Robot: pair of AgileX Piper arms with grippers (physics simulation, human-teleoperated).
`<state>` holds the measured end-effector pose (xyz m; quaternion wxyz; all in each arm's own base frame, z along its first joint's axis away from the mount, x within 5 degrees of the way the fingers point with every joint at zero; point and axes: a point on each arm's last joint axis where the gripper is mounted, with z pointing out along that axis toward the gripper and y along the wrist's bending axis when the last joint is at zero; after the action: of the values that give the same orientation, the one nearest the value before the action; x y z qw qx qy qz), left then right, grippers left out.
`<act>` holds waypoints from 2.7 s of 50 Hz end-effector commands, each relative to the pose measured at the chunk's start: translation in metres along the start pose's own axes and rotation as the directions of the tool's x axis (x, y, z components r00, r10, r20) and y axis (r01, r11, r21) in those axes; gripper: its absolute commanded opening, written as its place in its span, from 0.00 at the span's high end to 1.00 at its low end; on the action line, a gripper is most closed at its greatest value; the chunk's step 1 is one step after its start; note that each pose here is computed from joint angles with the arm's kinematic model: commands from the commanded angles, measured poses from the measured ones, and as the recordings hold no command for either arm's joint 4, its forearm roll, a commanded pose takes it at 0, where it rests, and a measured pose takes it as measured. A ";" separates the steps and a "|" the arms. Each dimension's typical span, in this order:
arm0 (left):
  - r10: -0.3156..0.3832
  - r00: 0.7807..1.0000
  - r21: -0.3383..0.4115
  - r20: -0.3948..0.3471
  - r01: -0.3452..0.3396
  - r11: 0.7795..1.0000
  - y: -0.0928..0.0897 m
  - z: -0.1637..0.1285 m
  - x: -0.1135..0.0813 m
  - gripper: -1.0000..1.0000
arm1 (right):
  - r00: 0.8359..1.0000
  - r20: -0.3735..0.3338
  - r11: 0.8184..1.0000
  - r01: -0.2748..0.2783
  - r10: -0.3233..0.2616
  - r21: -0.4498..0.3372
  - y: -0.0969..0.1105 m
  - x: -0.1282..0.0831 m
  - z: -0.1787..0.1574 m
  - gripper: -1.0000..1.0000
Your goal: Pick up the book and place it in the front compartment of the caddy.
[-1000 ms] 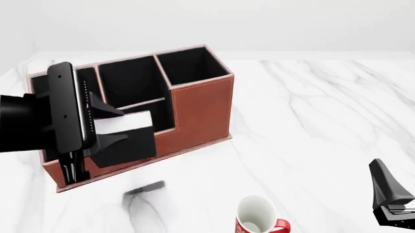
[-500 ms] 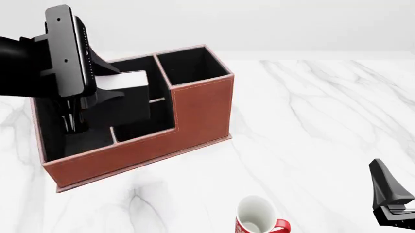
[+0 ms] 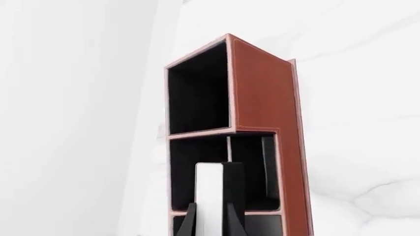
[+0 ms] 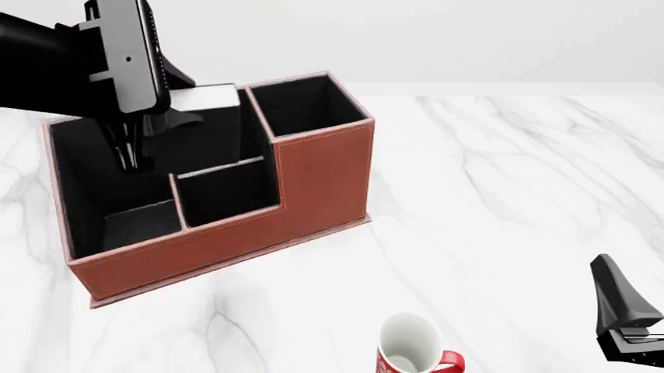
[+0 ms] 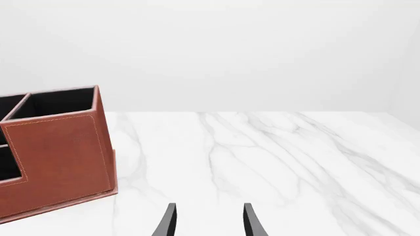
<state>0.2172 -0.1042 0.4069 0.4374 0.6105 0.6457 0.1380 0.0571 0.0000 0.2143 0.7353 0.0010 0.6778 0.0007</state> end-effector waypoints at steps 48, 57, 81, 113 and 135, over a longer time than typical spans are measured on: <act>0.055 0.998 -0.079 -0.007 -0.056 0.995 0.013 0.053 0.007 1.00 | 1.000 0.001 1.000 0.000 0.000 0.000 0.000 0.000 0.000 0.00; 0.062 0.998 -0.085 -0.019 -0.063 0.994 0.014 0.061 0.012 1.00 | 1.000 0.001 1.000 0.000 0.000 0.000 0.000 0.000 0.000 0.00; 0.086 0.996 -0.111 -0.018 -0.088 0.990 0.012 0.072 0.017 1.00 | 1.000 0.001 1.000 0.000 0.000 0.000 0.000 0.000 0.000 0.00; 0.110 0.993 -0.151 -0.042 -0.115 0.982 0.010 0.097 0.033 1.00 | 1.000 0.001 1.000 0.001 -0.001 0.000 0.000 0.000 0.000 0.00; 0.097 0.994 -0.159 -0.051 -0.104 0.982 0.010 0.119 0.041 1.00 | 1.000 0.001 1.000 0.000 0.000 0.000 0.000 0.000 0.000 0.00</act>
<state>0.3107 -0.1074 0.3283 0.4558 0.5991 0.6249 0.2067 0.0571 0.0000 0.2143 0.7353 0.0010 0.6778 0.0007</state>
